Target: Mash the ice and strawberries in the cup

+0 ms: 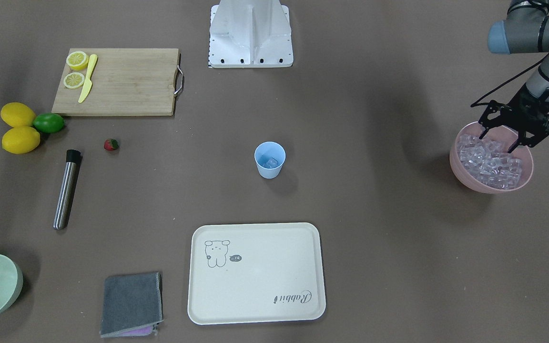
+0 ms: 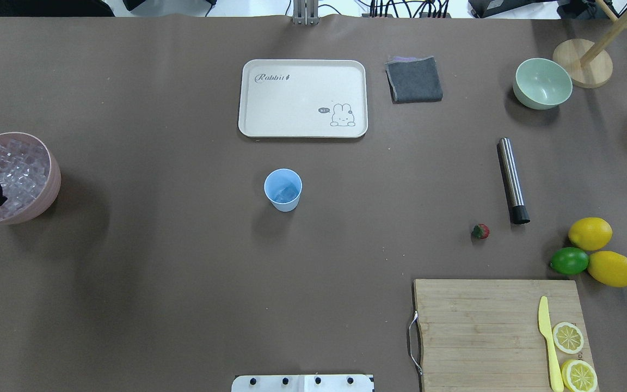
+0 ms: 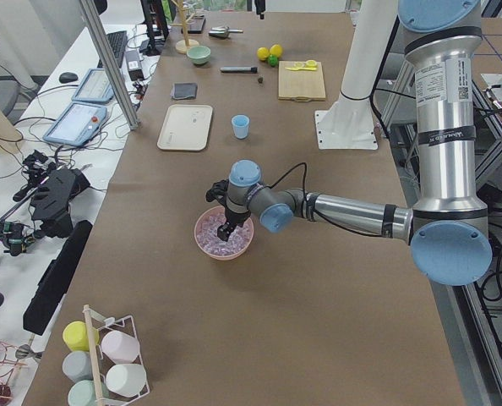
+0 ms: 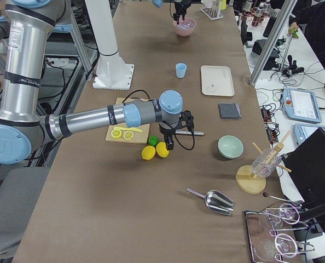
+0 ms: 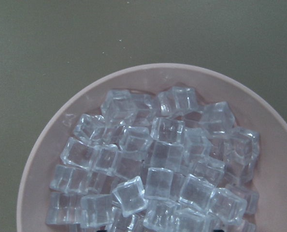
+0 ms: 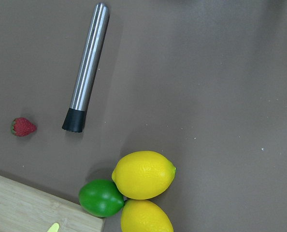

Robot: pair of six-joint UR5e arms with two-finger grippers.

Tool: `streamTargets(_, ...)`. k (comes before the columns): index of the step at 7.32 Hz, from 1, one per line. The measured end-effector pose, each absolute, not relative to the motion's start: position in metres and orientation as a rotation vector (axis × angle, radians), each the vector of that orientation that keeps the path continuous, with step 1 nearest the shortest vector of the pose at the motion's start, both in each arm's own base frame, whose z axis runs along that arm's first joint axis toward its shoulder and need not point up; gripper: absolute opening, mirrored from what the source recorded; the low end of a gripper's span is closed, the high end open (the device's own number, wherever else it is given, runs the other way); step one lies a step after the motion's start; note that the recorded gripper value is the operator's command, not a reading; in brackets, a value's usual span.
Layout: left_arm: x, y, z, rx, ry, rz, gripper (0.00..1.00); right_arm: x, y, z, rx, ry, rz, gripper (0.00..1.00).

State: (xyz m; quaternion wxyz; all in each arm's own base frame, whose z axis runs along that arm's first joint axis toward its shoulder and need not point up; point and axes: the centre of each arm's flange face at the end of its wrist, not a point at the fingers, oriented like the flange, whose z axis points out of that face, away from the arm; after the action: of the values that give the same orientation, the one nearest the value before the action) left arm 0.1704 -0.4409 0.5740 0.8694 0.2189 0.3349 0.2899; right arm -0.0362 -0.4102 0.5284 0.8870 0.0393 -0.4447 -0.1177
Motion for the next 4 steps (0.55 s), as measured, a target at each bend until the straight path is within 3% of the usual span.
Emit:
streamTargets(1, 0.170, -0.441, 0.580, 0.464, 0.694, 0.631, 0.78, -0.036, -0.409, 0.529, 0.080, -0.924, -0.244, 1.00)
streamTargets(4, 0.176, -0.439, 0.593, 0.442, 0.698, 0.646, 0.65, -0.035, -0.407, 0.529, 0.080, -0.924, -0.245, 1.00)
